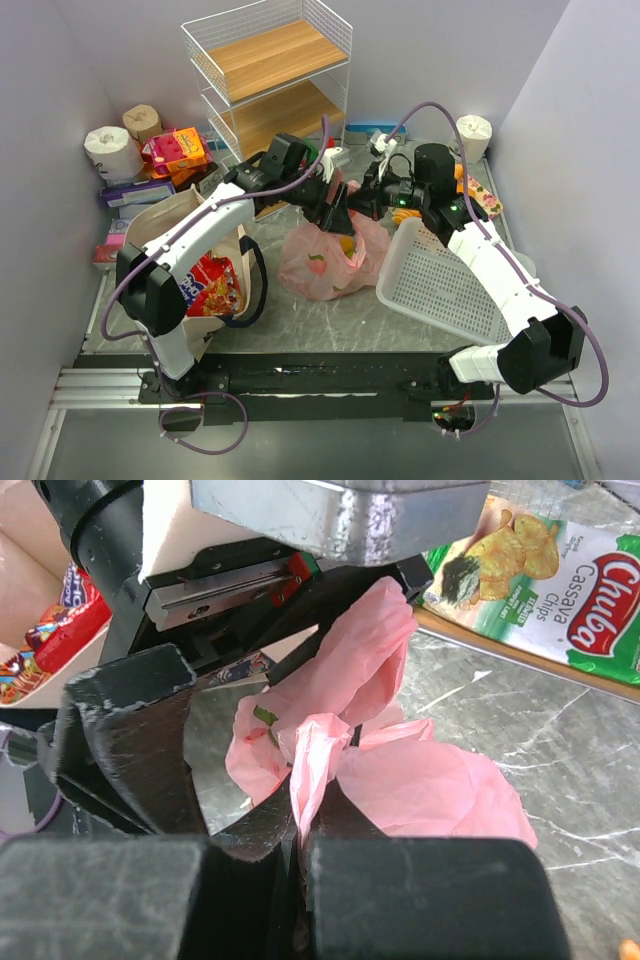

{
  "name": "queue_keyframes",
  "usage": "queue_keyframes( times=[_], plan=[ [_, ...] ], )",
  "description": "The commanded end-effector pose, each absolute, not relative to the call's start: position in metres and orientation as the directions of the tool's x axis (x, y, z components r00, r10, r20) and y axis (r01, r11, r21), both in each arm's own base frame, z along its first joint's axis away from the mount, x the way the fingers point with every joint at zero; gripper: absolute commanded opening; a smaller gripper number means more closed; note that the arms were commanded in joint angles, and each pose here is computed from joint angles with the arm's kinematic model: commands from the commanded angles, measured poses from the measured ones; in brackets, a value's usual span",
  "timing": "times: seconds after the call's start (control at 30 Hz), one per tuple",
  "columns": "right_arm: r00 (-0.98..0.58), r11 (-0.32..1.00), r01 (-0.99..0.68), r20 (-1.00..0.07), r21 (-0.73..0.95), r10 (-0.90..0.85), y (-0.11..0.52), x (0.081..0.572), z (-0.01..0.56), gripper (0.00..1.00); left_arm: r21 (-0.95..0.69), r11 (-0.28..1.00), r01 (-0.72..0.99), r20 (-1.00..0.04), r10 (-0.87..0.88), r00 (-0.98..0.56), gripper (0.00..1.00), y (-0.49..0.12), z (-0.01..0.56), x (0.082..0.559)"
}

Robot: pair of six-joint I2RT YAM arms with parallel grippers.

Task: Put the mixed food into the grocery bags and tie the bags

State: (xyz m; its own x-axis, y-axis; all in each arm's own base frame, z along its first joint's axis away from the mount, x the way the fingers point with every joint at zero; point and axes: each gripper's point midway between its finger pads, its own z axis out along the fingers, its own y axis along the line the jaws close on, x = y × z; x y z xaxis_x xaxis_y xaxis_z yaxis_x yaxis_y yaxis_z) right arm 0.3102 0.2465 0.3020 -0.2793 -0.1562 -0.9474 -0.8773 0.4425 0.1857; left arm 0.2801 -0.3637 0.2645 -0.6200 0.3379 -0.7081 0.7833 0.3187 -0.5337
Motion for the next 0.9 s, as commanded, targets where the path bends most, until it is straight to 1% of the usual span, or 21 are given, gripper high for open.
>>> queue_keyframes(
  times=[0.0, 0.07, 0.1, 0.17, 0.2, 0.3, 0.37, 0.4, 0.47, 0.5, 0.57, 0.6, 0.67, 0.7, 0.77, 0.8, 0.83, 0.87],
  plan=[
    [-0.226, 0.43, -0.888, -0.969, 0.163, -0.099, 0.251, 0.309, 0.333, 0.0, -0.521, 0.325, 0.789, -0.732, 0.305, -0.609, 0.79, -0.372, 0.269, 0.287],
    [-0.244, 0.431, -0.884, -0.965, 0.181, -0.093, 0.251, 0.308, 0.332, 0.0, -0.519, 0.348, 0.781, -0.733, 0.288, -0.616, 0.73, -0.373, 0.269, 0.292],
    [-0.253, 0.43, -0.882, -0.963, 0.19, -0.094, 0.252, 0.307, 0.33, 0.0, -0.524, 0.352, 0.775, -0.731, 0.28, -0.622, 0.67, -0.374, 0.27, 0.293],
    [-0.274, 0.432, -0.877, -0.958, 0.21, -0.091, 0.252, 0.307, 0.329, 0.0, -0.529, 0.366, 0.765, -0.732, 0.258, -0.63, 0.6, -0.375, 0.272, 0.297],
    [-0.279, 0.43, -0.877, -0.956, 0.215, -0.091, 0.253, 0.306, 0.328, 0.0, -0.54, 0.366, 0.758, -0.733, 0.237, -0.637, 0.53, -0.377, 0.273, 0.299],
    [-0.296, 0.435, -0.871, -0.951, 0.23, -0.092, 0.252, 0.306, 0.325, 0.0, -0.572, 0.353, 0.741, -0.729, 0.195, -0.656, 0.43, -0.382, 0.277, 0.299],
    [-0.303, 0.445, -0.865, -0.948, 0.233, -0.093, 0.251, 0.308, 0.323, 0.0, -0.584, 0.34, 0.737, -0.728, 0.181, -0.661, 0.4, -0.384, 0.279, 0.298],
    [-0.323, 0.445, -0.858, -0.943, 0.255, -0.082, 0.252, 0.307, 0.324, 0.0, -0.594, 0.332, 0.732, -0.725, 0.172, -0.667, 0.35, -0.386, 0.279, 0.297],
    [-0.328, 0.447, -0.855, -0.941, 0.262, -0.077, 0.252, 0.308, 0.324, 0.0, -0.607, 0.325, 0.725, -0.718, 0.166, -0.676, 0.3, -0.387, 0.278, 0.295],
    [-0.331, 0.447, -0.854, -0.941, 0.264, -0.077, 0.253, 0.309, 0.323, 0.0, -0.613, 0.325, 0.72, -0.714, 0.162, -0.681, 0.24, -0.388, 0.278, 0.295],
    [-0.336, 0.448, -0.853, -0.939, 0.268, -0.078, 0.253, 0.309, 0.322, 0.0, -0.614, 0.328, 0.718, -0.714, 0.156, -0.682, 0.17, -0.388, 0.277, 0.297],
    [-0.337, 0.446, -0.854, -0.938, 0.27, -0.078, 0.254, 0.309, 0.323, 0.0, -0.612, 0.33, 0.718, -0.716, 0.154, -0.681, 0.08, -0.388, 0.278, 0.297],
    [-0.339, 0.452, -0.85, -0.938, 0.27, -0.078, 0.252, 0.31, 0.323, 0.02, -0.605, 0.344, 0.718, -0.72, 0.149, -0.678, 0.01, -0.387, 0.277, 0.298],
    [-0.344, 0.454, -0.848, -0.936, 0.274, -0.078, 0.253, 0.31, 0.322, 0.04, -0.598, 0.349, 0.721, -0.725, 0.147, -0.673, 0.01, -0.386, 0.277, 0.3],
    [-0.347, 0.468, -0.84, -0.935, 0.274, -0.075, 0.25, 0.313, 0.323, 0.15, -0.591, 0.346, 0.728, -0.732, 0.15, -0.665, 0.01, -0.384, 0.278, 0.297],
    [-0.351, 0.473, -0.836, -0.933, 0.277, -0.074, 0.248, 0.313, 0.326, 0.24, -0.588, 0.341, 0.733, -0.735, 0.153, -0.661, 0.01, -0.383, 0.278, 0.296],
    [-0.354, 0.477, -0.833, -0.933, 0.28, -0.07, 0.246, 0.314, 0.329, 0.36, -0.587, 0.334, 0.737, -0.736, 0.158, -0.658, 0.01, -0.383, 0.277, 0.294],
    [-0.354, 0.482, -0.829, -0.933, 0.282, -0.064, 0.244, 0.315, 0.333, 0.41, -0.586, 0.322, 0.743, -0.739, 0.165, -0.654, 0.01, -0.382, 0.276, 0.291]
  ],
)
